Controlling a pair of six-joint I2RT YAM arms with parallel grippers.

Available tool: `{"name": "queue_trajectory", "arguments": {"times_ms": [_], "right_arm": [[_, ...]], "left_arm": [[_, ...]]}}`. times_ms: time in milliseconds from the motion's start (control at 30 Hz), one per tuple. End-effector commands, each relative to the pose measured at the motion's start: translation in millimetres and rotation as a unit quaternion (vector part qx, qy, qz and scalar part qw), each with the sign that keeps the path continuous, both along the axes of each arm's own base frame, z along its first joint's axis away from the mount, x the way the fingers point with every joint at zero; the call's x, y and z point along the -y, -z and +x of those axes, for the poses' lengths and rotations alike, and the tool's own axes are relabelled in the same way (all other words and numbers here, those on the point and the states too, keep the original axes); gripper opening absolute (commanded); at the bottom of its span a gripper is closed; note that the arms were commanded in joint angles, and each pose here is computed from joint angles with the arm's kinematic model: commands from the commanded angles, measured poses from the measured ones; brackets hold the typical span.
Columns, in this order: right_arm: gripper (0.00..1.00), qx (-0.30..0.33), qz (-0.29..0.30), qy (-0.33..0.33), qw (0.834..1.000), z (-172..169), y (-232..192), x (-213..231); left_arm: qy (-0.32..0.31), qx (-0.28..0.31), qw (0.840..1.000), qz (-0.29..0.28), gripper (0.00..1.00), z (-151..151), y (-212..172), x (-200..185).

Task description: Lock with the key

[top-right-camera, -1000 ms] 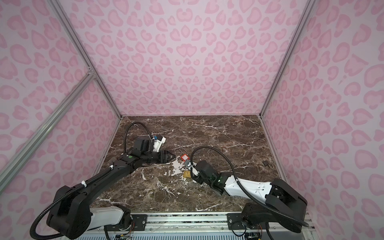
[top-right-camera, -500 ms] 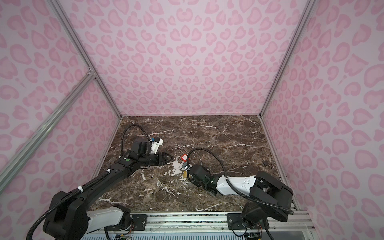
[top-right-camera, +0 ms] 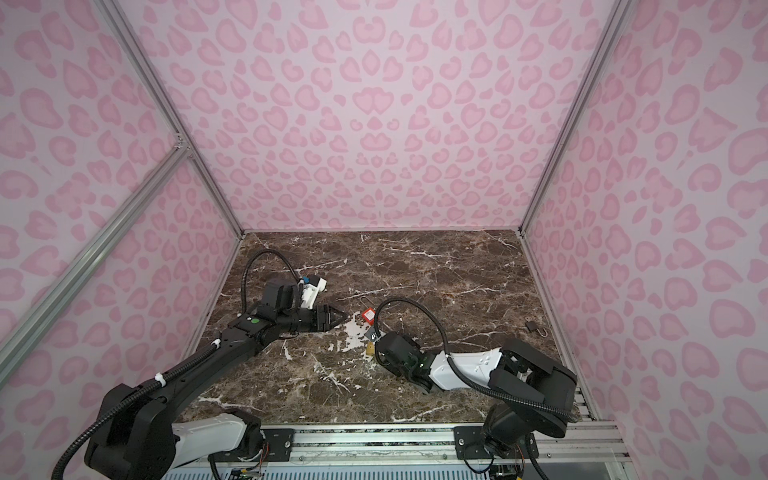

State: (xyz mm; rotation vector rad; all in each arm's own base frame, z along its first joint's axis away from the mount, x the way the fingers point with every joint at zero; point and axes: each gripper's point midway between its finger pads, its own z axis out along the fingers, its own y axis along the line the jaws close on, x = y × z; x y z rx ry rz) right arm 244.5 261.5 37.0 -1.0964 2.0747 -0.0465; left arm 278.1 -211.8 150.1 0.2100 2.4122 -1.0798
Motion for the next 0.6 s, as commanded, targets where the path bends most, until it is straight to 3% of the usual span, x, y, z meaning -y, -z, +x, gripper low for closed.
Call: {"name": "queue_trajectory", "arguments": {"times_ms": [0, 367, 567], "right_arm": [[0.0, 0.007, 0.006, 0.005, 1.0, 3, -2, -3], [0.07, -0.008, 0.006, -0.007, 1.0, -6, 1, -7], [0.19, -0.011, 0.007, -0.009, 1.0, -7, -5, -9]], "left_arm": [[-0.001, 0.011, 1.0, -0.005, 0.58, 3, -6, 1], [0.0, 0.008, 1.0, -0.005, 0.58, 1, -3, 1], [0.001, 0.006, 1.0, -0.004, 0.58, 1, -3, 0]]}}
